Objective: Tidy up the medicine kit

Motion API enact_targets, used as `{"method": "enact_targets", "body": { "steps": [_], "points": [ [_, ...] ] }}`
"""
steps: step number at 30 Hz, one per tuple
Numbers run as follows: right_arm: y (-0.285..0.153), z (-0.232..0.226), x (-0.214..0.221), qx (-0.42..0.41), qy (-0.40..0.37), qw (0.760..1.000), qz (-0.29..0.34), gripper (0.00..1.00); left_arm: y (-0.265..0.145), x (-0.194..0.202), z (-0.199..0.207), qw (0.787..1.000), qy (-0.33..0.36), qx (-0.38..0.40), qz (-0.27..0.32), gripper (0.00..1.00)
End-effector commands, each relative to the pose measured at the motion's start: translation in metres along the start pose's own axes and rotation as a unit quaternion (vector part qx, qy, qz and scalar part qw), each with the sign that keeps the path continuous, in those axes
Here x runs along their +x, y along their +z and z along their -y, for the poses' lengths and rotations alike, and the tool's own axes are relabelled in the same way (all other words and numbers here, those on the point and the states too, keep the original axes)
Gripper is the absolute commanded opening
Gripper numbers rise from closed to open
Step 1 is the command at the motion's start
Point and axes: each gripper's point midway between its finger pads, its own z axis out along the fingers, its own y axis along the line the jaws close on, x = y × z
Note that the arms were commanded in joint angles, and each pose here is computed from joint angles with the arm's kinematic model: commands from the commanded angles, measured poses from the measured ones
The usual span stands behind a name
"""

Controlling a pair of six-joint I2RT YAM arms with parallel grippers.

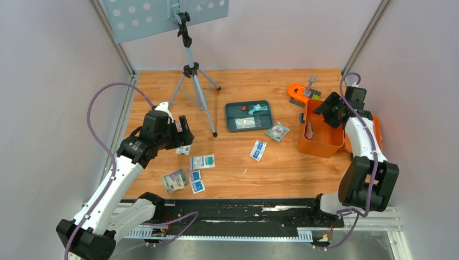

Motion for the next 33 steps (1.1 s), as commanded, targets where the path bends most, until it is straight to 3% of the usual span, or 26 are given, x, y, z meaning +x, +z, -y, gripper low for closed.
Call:
{"method": "enact_targets", "body": {
  "steps": [1,6,10,15,21,24,33],
  "points": [
    [-0.016,-0.028,-0.038,-0.044,-0.01,0.997,0.069,0.6,-0.006,-0.016,0.005,1.0,0.006,0.008,0.028,0.95],
    [-0.055,-0.052,-0.05,-0.068,-0.052,0.989,0.12,0.59,-0.005,-0.017,0.006,1.0,0.004,0.01,0.028,0.95],
    [-0.07,-0.094,-0.019,-0.092,-0.114,0.982,0.117,0.57,-0.004,-0.016,0.006,1.0,0.001,0.01,0.027,0.95],
    [-0.054,-0.141,0.071,-0.11,-0.189,0.974,0.05,0.55,-0.005,-0.015,0.004,1.0,-0.002,0.005,0.028,0.95],
    [-0.009,-0.135,0.171,-0.079,-0.132,0.984,-0.095,0.55,-0.009,-0.012,-0.002,1.0,-0.004,-0.004,0.03,0.95],
    [0.008,-0.128,0.195,-0.049,-0.121,0.984,-0.118,0.57,-0.011,-0.01,-0.003,1.0,-0.004,-0.004,0.029,0.95],
    [0.032,-0.12,0.23,-0.024,-0.2,0.967,-0.154,0.63,-0.015,-0.008,-0.006,0.999,-0.005,-0.007,0.03,0.95]
  ]
}}
